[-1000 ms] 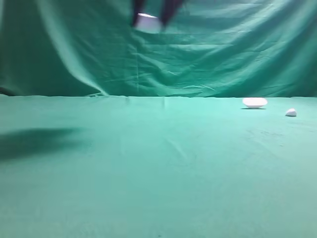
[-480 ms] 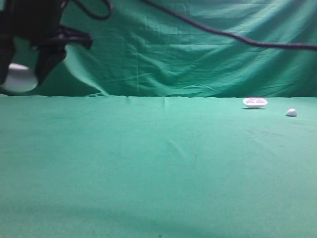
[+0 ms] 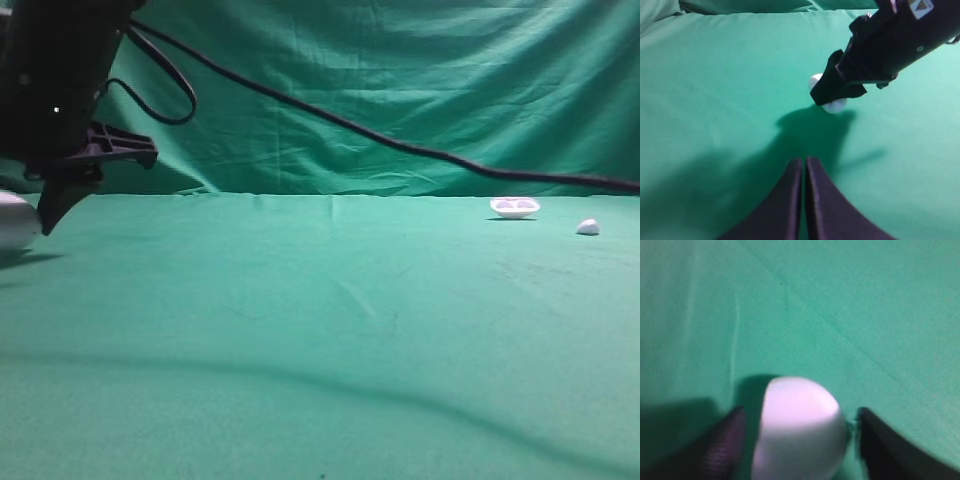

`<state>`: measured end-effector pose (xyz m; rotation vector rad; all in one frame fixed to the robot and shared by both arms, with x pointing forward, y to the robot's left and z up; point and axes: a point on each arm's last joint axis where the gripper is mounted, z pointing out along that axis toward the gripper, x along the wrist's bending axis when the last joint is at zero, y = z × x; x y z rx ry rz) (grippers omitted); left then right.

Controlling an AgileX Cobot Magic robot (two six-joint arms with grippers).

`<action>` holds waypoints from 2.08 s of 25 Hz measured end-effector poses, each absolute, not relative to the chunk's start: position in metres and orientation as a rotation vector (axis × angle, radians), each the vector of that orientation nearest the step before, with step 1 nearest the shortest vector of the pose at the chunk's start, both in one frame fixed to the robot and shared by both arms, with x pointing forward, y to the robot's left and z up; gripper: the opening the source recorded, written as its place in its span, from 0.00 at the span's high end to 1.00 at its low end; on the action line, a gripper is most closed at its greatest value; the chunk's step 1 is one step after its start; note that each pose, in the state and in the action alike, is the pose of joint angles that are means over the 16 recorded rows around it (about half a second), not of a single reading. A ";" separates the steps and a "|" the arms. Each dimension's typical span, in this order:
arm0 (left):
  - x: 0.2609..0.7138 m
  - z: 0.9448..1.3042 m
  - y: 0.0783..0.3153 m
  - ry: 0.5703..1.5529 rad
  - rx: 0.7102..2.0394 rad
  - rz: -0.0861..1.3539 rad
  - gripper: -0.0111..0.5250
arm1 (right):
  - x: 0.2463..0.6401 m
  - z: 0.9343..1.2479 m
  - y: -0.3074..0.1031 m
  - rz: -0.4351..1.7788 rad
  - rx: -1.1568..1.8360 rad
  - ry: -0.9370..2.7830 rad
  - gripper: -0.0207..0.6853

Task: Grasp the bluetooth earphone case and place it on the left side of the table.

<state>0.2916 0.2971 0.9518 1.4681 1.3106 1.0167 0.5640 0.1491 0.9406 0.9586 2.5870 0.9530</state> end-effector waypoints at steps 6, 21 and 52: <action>0.292 0.952 0.297 1.311 1.468 1.017 0.98 | 0.559 0.981 0.135 0.870 0.924 2.580 0.23; 0.292 0.952 0.297 1.311 1.468 1.017 0.98 | 0.521 1.162 0.023 0.701 1.045 2.417 0.94; 0.292 0.952 0.297 1.311 1.468 1.017 0.98 | 0.345 1.159 -0.220 1.097 1.292 2.215 0.97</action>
